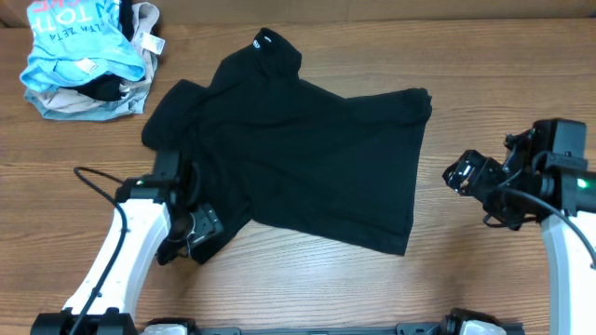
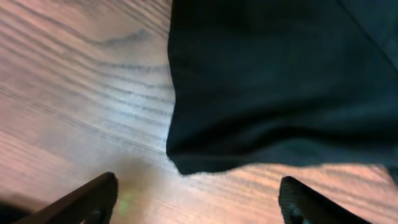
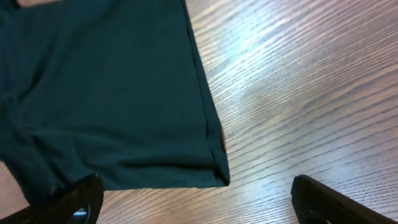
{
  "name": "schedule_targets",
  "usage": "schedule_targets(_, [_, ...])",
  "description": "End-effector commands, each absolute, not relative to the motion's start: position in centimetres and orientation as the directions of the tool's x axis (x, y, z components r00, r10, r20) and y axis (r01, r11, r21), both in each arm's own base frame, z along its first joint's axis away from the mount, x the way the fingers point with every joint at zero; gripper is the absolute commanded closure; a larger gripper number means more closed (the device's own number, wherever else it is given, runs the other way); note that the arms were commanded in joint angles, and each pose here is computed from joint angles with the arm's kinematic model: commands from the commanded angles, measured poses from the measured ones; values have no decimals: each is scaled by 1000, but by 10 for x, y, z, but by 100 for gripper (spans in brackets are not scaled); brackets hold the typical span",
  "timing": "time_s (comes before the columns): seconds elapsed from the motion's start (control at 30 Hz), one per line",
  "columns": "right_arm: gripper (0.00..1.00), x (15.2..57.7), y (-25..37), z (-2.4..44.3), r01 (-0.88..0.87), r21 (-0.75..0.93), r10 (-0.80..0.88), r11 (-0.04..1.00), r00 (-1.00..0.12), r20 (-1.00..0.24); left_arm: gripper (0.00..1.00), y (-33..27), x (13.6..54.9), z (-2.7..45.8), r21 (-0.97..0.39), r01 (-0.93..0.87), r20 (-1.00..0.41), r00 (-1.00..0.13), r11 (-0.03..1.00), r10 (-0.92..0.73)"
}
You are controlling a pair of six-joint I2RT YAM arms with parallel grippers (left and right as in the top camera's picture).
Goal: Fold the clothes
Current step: 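Move both grippers to the shirt's bottom hem corners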
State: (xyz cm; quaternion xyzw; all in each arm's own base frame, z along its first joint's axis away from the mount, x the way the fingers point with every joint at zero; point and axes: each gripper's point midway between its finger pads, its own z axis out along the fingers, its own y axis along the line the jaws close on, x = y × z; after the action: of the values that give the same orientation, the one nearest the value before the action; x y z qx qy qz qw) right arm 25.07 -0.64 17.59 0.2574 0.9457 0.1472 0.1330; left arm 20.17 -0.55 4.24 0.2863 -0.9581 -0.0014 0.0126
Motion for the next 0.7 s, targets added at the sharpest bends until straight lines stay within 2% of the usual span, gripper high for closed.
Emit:
schedule_targets(0.0, [0, 253, -4, 162, 447, 338, 513, 828, -847, -137, 18, -15, 198, 34, -48, -556, 57, -831, 830, -554])
schedule_targets(0.2, [0, 261, 1, 147, 429, 337, 493, 838, -860, -131, 19, -15, 191, 19, -43, -557, 69, -830, 830, -553])
schedule_targets(0.4, [0, 263, 2, 147, 424, 338, 490, 840, -861, -136, 19, -20, 181, 12, -41, -559, 120, -826, 828, -551])
schedule_targets(0.67, [0, 263, 2, 147, 423, 339, 490, 840, -861, -138, 23, -18, 180, 2, -32, -559, 116, -826, 829, -552])
